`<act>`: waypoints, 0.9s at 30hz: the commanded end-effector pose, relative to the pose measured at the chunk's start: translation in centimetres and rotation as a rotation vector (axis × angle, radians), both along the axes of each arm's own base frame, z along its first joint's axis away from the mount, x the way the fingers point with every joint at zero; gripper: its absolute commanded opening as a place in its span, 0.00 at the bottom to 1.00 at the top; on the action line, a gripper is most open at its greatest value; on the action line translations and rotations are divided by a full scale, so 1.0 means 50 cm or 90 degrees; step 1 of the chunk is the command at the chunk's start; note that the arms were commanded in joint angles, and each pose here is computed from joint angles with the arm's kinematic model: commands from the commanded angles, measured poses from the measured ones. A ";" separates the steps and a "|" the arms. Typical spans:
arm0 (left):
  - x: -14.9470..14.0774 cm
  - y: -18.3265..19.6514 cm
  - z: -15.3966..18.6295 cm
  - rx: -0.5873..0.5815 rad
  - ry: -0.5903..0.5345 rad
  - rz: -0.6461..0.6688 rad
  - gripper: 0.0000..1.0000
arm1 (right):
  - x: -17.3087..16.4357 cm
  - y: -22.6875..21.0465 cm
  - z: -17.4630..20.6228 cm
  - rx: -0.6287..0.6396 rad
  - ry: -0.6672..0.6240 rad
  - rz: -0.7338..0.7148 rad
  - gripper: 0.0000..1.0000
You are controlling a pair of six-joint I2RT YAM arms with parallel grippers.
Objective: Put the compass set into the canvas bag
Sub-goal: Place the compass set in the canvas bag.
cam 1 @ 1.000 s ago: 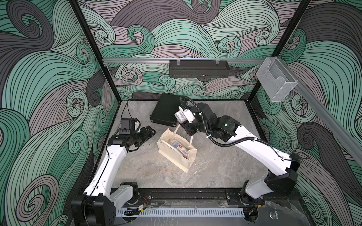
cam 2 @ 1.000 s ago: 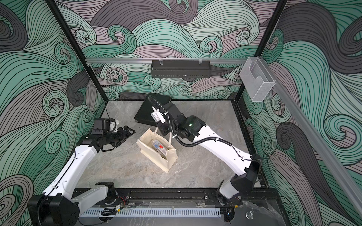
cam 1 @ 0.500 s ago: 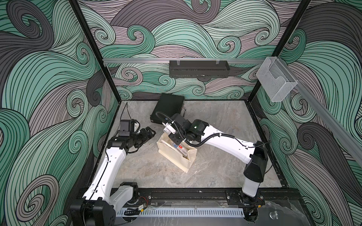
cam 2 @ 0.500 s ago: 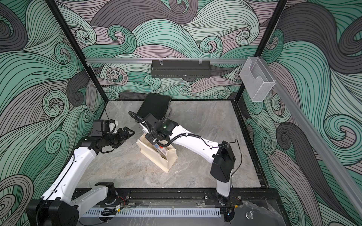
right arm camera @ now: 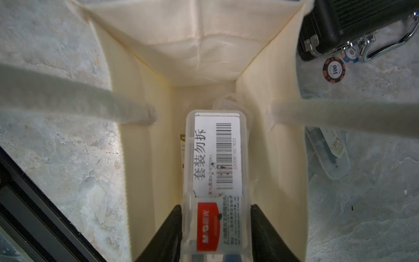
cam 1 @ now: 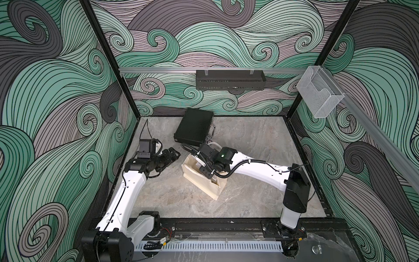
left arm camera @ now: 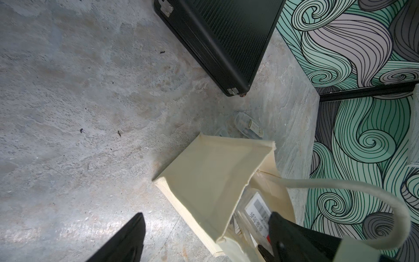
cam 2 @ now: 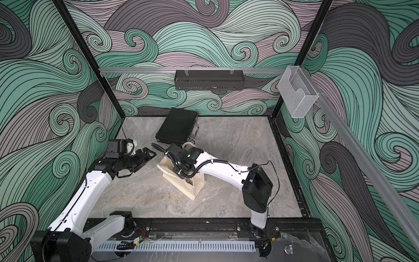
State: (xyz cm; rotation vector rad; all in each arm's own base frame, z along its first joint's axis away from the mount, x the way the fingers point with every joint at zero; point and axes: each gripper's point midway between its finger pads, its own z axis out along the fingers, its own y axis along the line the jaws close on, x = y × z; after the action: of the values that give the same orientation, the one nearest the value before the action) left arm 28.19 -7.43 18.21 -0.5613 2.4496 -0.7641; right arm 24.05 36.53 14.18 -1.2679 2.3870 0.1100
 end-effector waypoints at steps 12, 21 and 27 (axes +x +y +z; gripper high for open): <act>0.003 0.003 -0.001 -0.002 -0.001 0.004 0.86 | 0.004 -0.029 -0.055 -0.033 0.051 -0.043 0.51; 0.007 0.003 -0.001 -0.003 0.001 0.005 0.86 | 0.011 -0.011 0.040 0.006 0.008 -0.016 0.71; 0.009 0.002 0.001 -0.004 0.000 0.005 0.86 | 0.017 -0.007 0.140 0.066 -0.041 -0.002 0.76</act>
State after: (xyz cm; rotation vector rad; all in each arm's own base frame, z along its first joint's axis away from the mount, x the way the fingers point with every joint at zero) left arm 28.23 -7.43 17.79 -0.5691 2.4633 -0.7627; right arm 24.95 36.41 17.06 -1.2103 2.3867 0.1441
